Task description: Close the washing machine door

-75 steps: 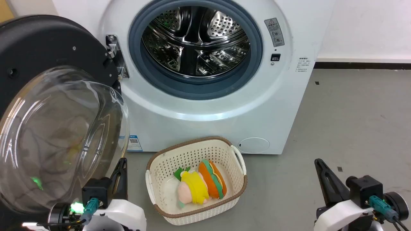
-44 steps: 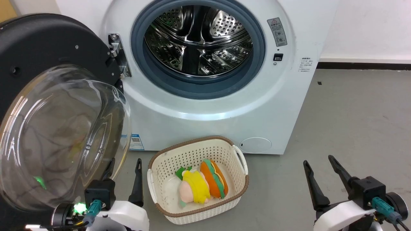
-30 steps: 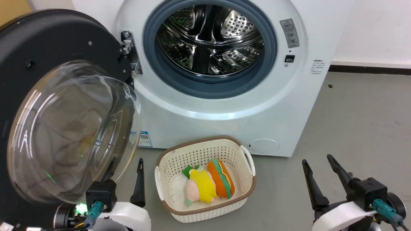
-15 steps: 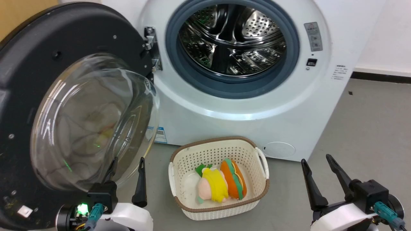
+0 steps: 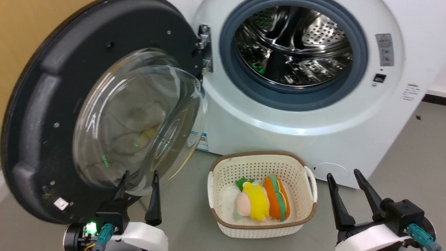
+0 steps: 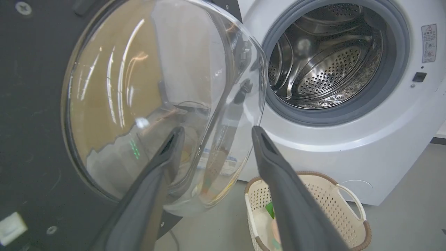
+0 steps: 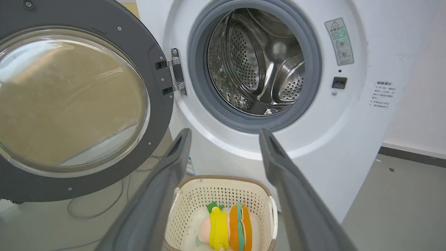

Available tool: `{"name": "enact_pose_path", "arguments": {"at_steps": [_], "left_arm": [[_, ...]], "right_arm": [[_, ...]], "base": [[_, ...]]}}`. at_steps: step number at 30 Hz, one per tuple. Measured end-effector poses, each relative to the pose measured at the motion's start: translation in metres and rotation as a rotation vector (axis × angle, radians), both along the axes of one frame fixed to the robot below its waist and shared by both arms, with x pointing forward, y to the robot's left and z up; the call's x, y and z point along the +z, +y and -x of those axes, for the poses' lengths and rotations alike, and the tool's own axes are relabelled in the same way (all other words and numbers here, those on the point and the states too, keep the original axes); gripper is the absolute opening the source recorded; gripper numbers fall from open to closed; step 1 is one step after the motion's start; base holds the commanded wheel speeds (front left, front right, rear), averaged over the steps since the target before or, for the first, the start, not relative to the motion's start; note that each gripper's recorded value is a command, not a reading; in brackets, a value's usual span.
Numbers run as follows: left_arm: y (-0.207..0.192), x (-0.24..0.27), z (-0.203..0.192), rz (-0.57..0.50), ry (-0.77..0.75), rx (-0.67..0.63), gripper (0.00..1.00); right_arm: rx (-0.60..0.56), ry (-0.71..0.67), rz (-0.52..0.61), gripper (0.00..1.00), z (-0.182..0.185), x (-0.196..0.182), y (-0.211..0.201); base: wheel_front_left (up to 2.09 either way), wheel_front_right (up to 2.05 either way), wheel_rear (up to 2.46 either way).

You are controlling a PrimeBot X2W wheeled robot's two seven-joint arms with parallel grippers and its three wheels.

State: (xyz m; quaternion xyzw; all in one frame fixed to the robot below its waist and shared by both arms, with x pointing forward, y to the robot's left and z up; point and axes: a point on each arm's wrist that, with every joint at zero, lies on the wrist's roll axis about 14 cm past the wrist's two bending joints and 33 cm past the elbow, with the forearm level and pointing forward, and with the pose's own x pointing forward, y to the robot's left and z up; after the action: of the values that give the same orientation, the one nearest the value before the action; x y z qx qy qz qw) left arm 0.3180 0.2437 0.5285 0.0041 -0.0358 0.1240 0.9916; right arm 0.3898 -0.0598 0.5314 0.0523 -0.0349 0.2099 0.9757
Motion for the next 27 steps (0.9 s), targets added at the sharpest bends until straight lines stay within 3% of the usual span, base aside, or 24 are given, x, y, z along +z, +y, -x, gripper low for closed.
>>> {"name": "enact_pose_path", "arguments": {"at_steps": [27], "left_arm": [[0.052, 0.008, 0.05, -0.004, -0.061, 0.245, 1.0]], "right_arm": [[0.266, 0.008, -0.09, 1.0, 0.0, -0.004, 0.085]], "base": [[0.0, 0.0, 0.0]]}}
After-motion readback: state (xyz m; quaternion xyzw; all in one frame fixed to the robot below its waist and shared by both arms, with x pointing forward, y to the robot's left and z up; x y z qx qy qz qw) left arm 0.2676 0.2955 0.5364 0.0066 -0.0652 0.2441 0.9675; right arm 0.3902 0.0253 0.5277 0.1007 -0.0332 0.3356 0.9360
